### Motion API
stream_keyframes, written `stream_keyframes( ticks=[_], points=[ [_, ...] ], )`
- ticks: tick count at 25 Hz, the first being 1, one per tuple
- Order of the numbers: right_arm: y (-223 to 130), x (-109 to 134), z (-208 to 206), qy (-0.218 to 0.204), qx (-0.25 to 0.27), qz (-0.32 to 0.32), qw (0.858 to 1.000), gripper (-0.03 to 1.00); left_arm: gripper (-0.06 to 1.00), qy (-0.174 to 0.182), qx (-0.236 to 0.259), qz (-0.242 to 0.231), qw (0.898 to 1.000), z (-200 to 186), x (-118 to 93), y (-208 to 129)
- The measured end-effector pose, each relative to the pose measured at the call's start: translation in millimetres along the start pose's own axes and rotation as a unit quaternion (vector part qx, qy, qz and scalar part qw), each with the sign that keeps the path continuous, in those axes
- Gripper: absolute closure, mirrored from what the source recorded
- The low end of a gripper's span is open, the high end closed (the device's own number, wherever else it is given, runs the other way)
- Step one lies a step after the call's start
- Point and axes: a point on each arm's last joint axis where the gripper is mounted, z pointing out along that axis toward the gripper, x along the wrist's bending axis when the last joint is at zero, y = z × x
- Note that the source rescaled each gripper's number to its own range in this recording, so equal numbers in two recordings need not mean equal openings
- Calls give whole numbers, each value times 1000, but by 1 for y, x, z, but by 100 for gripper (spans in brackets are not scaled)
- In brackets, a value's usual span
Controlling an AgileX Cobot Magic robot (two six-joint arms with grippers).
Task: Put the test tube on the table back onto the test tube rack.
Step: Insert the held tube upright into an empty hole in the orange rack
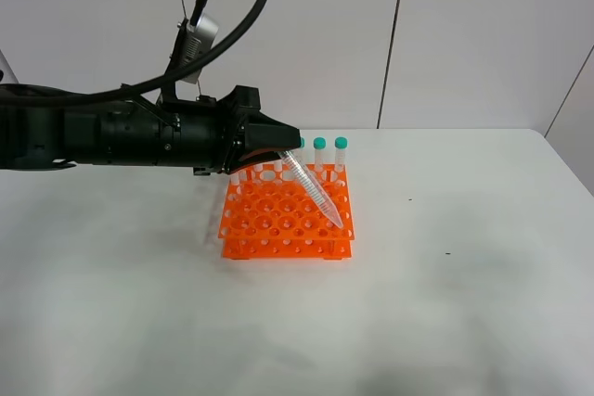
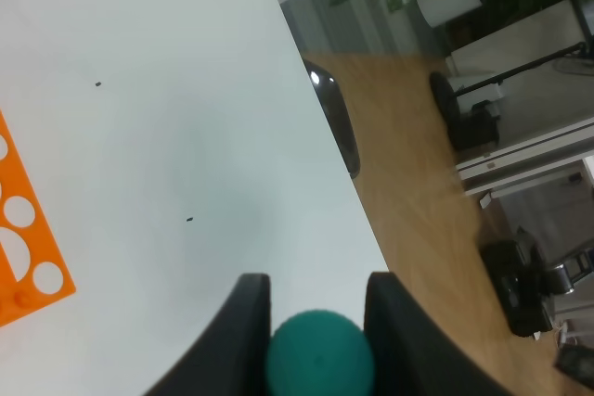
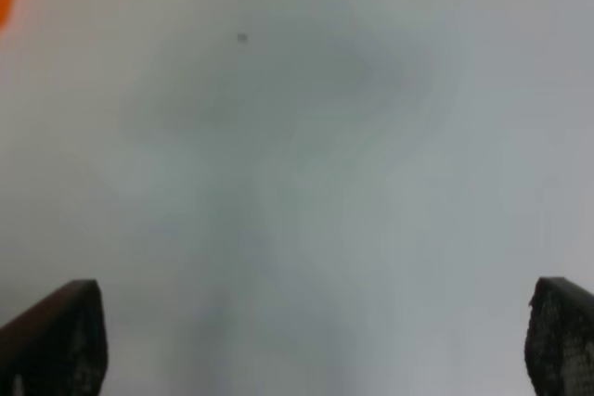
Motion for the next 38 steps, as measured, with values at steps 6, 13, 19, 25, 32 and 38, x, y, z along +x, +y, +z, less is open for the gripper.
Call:
stream_keyframes(
  ticks=[6,13,19,25,32,38],
  points=[
    [-9,2,-15,4,-55,-8,998,-3,94,0,0,0,1000,0,0,0],
    [-17,3,-25,29,-95,-29,995,-3,94,0,0,0,1000,0,0,0],
    [-25,3,-35,32,-138,-31,989,-3,94,-2,-3,9,1000,-2,-2,1],
    [-25,4,-35,33,-138,-30,989,-3,94,-26,-38,38,998,-25,-26,10],
    [-25,4,-35,33,-138,-30,989,-3,94,2,-92,156,983,-70,-56,17],
    [-25,4,-35,33,-138,-30,989,-3,94,82,-143,278,946,-105,-66,23]
  ],
)
